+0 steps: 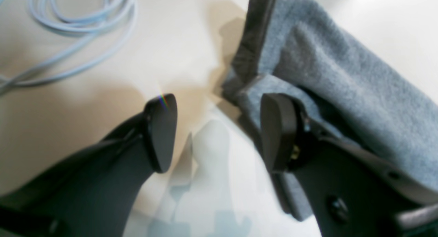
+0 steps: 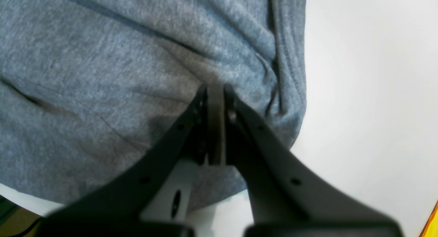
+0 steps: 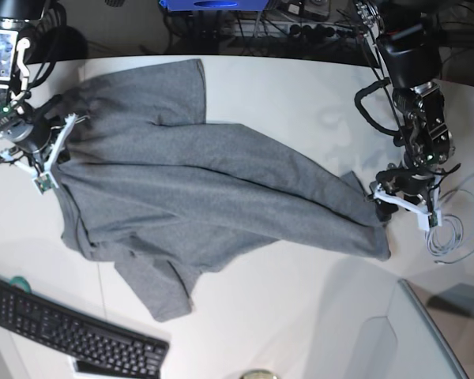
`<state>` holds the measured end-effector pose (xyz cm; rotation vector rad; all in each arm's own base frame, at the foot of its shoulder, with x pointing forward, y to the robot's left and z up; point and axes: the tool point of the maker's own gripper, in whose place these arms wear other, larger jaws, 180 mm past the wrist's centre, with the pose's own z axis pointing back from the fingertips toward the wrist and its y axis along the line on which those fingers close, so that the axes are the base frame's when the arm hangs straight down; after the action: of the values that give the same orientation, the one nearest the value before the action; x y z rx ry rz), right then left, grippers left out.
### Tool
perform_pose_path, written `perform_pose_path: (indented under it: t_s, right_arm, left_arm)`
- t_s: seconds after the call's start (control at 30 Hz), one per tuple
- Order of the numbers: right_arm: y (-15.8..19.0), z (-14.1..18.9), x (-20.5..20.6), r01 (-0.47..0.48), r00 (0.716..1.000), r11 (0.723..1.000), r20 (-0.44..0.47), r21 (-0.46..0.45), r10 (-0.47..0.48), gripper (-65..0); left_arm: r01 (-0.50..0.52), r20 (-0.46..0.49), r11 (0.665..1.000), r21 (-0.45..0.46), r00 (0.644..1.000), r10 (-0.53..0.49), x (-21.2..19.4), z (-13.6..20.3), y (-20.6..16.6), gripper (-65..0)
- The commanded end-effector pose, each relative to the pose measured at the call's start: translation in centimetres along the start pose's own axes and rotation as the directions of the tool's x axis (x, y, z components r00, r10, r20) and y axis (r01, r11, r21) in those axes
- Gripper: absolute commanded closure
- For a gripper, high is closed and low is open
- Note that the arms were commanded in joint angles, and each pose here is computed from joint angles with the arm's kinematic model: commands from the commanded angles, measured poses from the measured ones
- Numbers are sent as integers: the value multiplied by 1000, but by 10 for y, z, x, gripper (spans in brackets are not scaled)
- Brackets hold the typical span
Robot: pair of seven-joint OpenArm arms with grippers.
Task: Layout the t-shirt on the table in an organized manner, then fold the t-shirt properly
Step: 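Hold the shirt with both grippers and stretch it between them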
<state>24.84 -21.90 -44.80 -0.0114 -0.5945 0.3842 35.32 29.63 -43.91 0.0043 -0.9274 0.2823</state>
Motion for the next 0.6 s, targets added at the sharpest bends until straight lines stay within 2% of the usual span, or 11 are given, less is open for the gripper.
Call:
perform_pose_path:
  t_s: [0.0, 0.57]
  right_arm:
    - [-8, 3, 12, -10, 999, 1000, 37, -17, 10, -14]
    - [-7, -8, -1, 20, 1000, 1000, 1, 5, -20, -12]
  left_arm:
    - [12, 49, 1000, -15, 999, -11, 19, -3, -4, -377]
    - [-11, 41, 998, -55, 999, 13, 25, -17, -27, -364]
